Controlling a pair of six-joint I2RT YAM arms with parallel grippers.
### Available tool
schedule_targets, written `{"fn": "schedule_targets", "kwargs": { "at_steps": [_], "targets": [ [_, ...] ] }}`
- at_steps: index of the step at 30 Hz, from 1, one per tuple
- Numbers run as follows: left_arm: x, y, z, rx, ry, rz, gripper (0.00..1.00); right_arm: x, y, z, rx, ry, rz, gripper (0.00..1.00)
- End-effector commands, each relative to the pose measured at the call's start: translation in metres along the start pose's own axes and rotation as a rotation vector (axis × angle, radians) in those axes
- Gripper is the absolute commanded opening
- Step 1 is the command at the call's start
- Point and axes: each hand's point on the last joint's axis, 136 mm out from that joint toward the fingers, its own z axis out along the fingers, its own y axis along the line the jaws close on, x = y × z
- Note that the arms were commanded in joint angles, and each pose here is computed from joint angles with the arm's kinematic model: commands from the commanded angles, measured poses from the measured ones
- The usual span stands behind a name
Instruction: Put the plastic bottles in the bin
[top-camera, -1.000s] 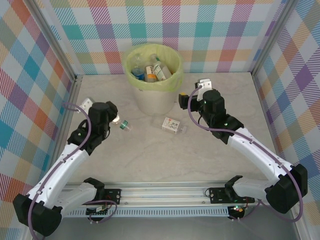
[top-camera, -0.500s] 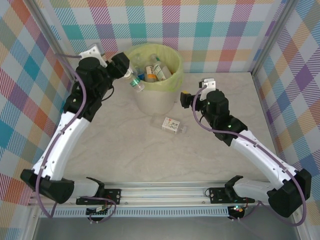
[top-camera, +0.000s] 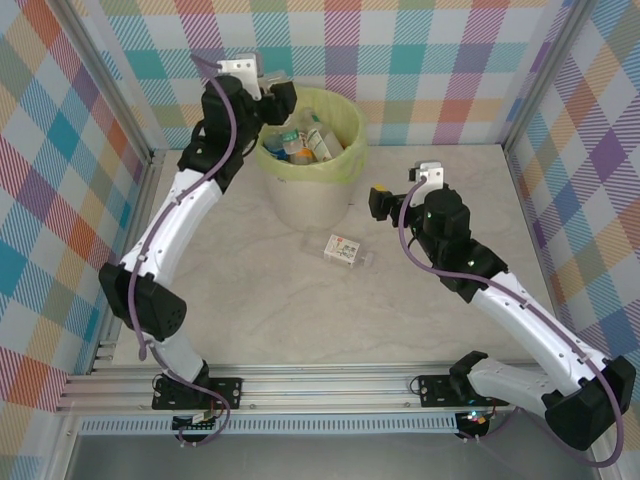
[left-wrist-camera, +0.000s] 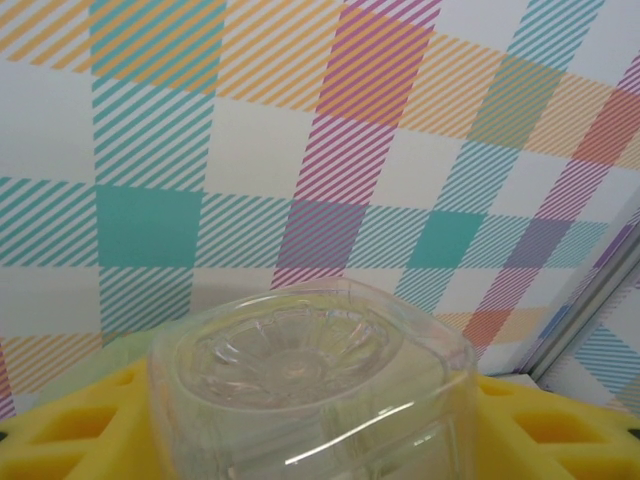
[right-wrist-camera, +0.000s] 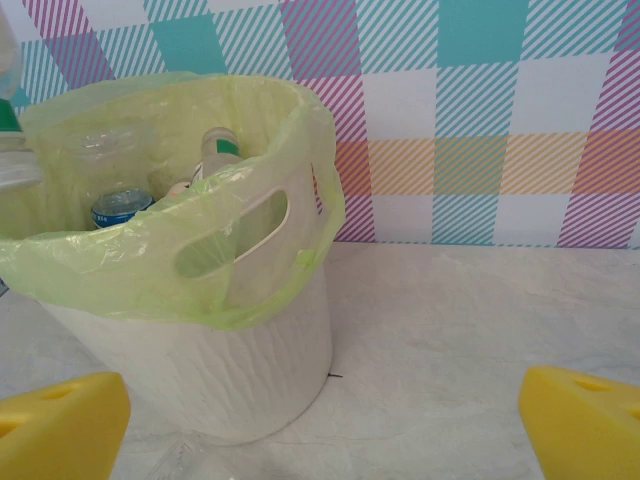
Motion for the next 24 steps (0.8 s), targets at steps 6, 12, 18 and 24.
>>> {"fn": "schedule_targets", "kwargs": {
  "at_steps": [6, 12, 18, 24],
  "targets": [
    [0.050, 0.004, 0.049, 0.010, 0.270, 0.054, 0.25, 0.004, -0.004, 0.001, 0.017, 0.011, 0.001, 1.00],
    [0.053, 0.009, 0.057, -0.008, 0.318, 0.009, 0.68, 0.006, -0.006, -0.002, 0.021, 0.023, -0.011, 1.00],
    [0.044, 0.008, 0.052, -0.012, 0.295, 0.006, 0.99, 0.008, -0.008, -0.002, 0.028, 0.030, -0.028, 1.00],
    [0.040, 0.007, 0.044, -0.008, 0.295, -0.004, 1.00, 0.018, -0.004, 0.007, 0.018, 0.064, -0.027, 1.00]
  ]
}}
